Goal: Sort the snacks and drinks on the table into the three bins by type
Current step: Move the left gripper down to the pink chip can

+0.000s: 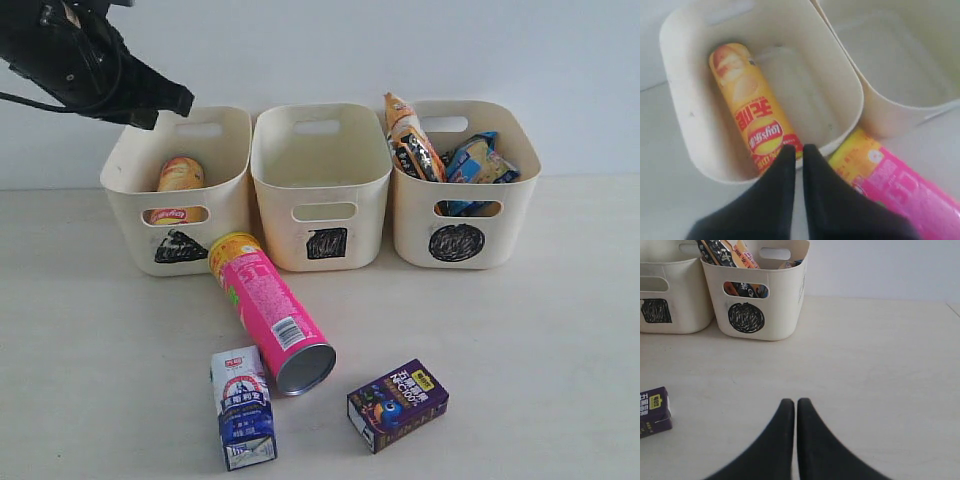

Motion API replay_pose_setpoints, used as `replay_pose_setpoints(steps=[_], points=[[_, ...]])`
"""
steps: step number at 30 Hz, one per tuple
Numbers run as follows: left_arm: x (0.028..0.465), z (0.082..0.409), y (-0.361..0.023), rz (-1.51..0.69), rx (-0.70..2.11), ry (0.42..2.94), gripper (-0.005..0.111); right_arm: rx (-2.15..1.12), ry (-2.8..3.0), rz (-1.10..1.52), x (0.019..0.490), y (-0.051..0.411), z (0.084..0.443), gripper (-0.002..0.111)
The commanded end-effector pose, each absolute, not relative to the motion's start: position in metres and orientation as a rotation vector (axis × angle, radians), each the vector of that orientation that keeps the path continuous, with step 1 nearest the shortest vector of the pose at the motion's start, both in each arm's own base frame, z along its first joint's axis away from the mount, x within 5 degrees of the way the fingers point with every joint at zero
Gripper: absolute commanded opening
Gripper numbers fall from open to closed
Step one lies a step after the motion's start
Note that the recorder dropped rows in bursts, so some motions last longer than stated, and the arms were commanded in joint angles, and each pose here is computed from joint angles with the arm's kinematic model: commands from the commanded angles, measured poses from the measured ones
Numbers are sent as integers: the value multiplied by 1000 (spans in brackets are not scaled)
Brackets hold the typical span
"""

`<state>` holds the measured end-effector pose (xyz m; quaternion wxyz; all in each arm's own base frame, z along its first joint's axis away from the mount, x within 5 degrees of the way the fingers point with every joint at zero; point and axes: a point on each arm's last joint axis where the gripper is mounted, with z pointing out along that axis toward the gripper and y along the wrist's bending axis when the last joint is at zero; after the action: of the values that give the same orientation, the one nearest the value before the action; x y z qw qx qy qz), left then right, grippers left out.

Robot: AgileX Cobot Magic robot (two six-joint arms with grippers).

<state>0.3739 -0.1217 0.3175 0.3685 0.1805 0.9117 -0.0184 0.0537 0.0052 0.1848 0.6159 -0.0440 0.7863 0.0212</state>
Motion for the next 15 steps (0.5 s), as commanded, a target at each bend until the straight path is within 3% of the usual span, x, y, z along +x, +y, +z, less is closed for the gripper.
replay_pose_setpoints(steps=[1,15], points=[[349,315,-128,-56,502,2399,4,-105,1802,41,54,5,184,0],[296,277,-164,-207,488,2586,4,-107,1802,39,54,5,184,0]])
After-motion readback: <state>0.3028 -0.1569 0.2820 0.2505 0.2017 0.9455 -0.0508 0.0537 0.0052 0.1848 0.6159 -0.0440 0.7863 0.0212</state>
